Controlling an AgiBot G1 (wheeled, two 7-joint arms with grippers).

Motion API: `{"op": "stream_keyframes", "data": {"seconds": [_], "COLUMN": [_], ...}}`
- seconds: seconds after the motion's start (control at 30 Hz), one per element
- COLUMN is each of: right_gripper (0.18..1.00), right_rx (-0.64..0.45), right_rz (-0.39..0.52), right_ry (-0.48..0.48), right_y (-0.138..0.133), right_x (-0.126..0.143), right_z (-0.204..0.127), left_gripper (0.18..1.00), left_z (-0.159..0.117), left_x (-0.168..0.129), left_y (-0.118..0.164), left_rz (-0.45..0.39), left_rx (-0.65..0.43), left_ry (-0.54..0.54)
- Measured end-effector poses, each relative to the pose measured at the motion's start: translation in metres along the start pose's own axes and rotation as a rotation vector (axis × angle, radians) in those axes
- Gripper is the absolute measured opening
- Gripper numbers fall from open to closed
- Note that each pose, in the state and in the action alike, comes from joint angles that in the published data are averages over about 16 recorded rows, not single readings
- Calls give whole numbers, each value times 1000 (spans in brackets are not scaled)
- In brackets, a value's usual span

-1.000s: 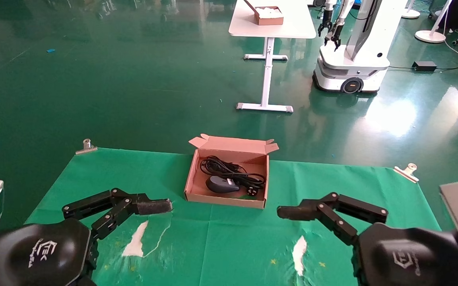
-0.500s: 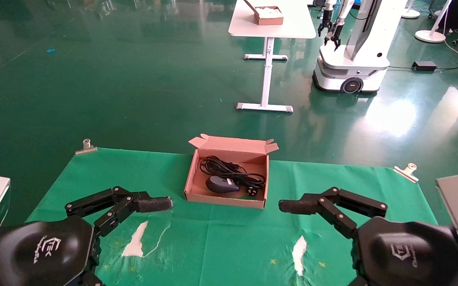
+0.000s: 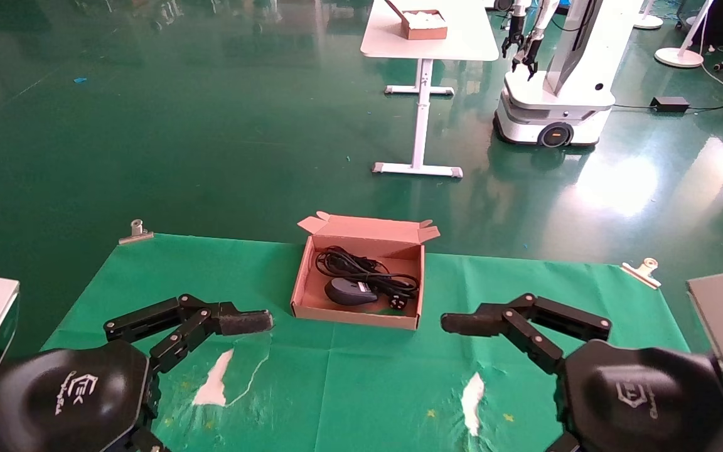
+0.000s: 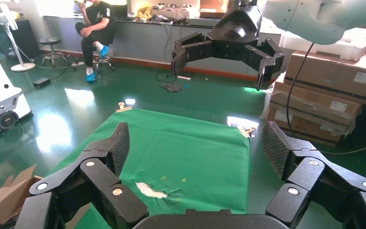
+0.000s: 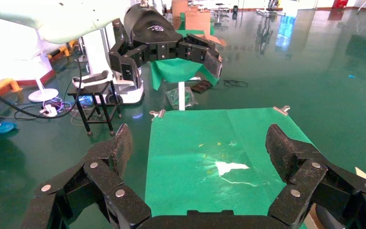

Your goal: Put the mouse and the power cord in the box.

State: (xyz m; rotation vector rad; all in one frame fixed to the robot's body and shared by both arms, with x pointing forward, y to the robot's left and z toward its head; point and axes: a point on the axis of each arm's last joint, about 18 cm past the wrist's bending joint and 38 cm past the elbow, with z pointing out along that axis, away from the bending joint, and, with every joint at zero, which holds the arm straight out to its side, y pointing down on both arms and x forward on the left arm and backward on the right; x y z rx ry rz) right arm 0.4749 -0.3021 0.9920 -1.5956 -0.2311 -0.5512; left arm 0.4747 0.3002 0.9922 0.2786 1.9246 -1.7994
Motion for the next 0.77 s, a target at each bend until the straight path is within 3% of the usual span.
{"op": "stream_keyframes", "data": {"seconds": [0.77], "right_gripper": [1001], "right_rx": [0], "right_rz": [-1], "right_ry": [2], "right_y": [0], "right_x": [1], "right_z": [0], "left_gripper": [1001], "left_z": [0], "left_x": [0], "left_y": [0], "left_rz": [0], "left_rx": [0], "left_ry": [-1]}}
